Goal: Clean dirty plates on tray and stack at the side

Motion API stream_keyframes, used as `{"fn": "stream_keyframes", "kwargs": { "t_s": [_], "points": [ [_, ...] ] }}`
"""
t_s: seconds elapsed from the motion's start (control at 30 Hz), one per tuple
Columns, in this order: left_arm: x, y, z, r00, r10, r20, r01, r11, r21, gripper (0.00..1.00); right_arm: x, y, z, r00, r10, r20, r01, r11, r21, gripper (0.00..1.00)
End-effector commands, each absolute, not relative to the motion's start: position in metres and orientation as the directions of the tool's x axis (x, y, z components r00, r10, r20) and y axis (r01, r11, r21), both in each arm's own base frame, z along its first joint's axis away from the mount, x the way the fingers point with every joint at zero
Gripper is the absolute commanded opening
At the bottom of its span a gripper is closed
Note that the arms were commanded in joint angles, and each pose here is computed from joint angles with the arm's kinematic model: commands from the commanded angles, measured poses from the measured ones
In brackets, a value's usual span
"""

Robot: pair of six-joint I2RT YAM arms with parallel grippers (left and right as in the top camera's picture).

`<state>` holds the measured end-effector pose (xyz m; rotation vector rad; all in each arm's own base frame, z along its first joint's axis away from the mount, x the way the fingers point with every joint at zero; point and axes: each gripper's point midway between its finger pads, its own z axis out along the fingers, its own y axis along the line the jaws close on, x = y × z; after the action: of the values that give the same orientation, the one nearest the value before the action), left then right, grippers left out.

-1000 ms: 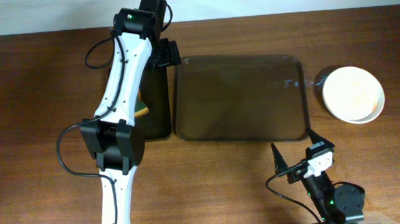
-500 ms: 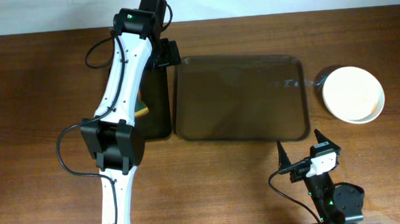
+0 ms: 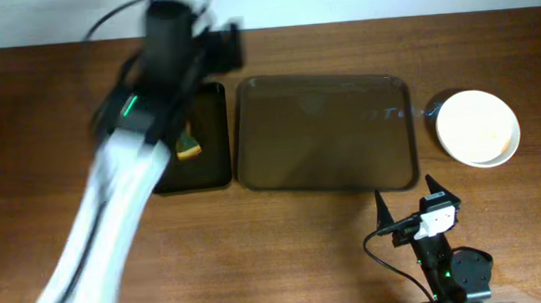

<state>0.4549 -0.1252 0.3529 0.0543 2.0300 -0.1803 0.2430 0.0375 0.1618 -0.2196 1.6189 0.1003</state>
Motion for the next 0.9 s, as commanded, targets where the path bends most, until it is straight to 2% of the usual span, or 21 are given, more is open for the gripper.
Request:
{"fn": "stream_keyframes", "kwargs": {
  "t_s": [0.0,0.07,0.17,0.37,0.5,0.63,0.73,0.87],
  "points": [
    [0.392,-0.059,0.298,-0.484,0.008,-0.875,0.039,0.999,-0.013,0.99,0.243,0.038,0.159,-0.051,-0.076,-0.996,-0.200,0.978,-0.064,0.98],
    [0.361,-0.037,0.281,-0.455,-0.017,-0.890,-0.001,1.000,-0.018,0.99,0.243,0.038,0.159,-0.051,-0.076,-0.996,-0.200,0.978,-0.064,0.98],
    [0.316,-0.014,0.255,-0.288,-0.059,-0.956,-0.042,0.998,-0.049,1.00,0.243,0.038,0.159,-0.051,-0.076,-0.996,-0.200,0.978,-0.064,0.98],
    [0.269,-0.005,0.195,-0.132,-0.053,-0.990,-0.042,0.998,-0.047,0.99,0.243,0.038,0.159,-0.051,-0.076,-0.996,-0.200,0.978,-0.064,0.98],
    [0.257,-0.011,0.161,-0.096,0.041,-0.995,0.013,0.999,0.040,1.00,0.243,0.038,0.159,-0.051,-0.076,-0.996,-0.200,0.978,-0.064,0.98],
    [0.252,-0.018,0.162,-0.054,0.190,-0.980,0.068,0.980,0.187,0.99,0.243,0.038,0.159,-0.051,-0.076,-0.996,-0.200,0.978,-0.064,0.98],
    [0.247,-0.018,0.153,-0.087,0.199,-0.976,0.074,0.979,0.192,0.99,0.243,0.038,0.159,-0.051,-0.076,-0.996,-0.200,0.978,-0.064,0.98],
    [0.245,-0.015,0.158,-0.064,0.196,-0.979,0.054,0.980,0.192,0.99,0.243,0.038,0.159,-0.051,-0.076,-0.996,-0.200,0.978,-0.064,0.98]
  ]
}}
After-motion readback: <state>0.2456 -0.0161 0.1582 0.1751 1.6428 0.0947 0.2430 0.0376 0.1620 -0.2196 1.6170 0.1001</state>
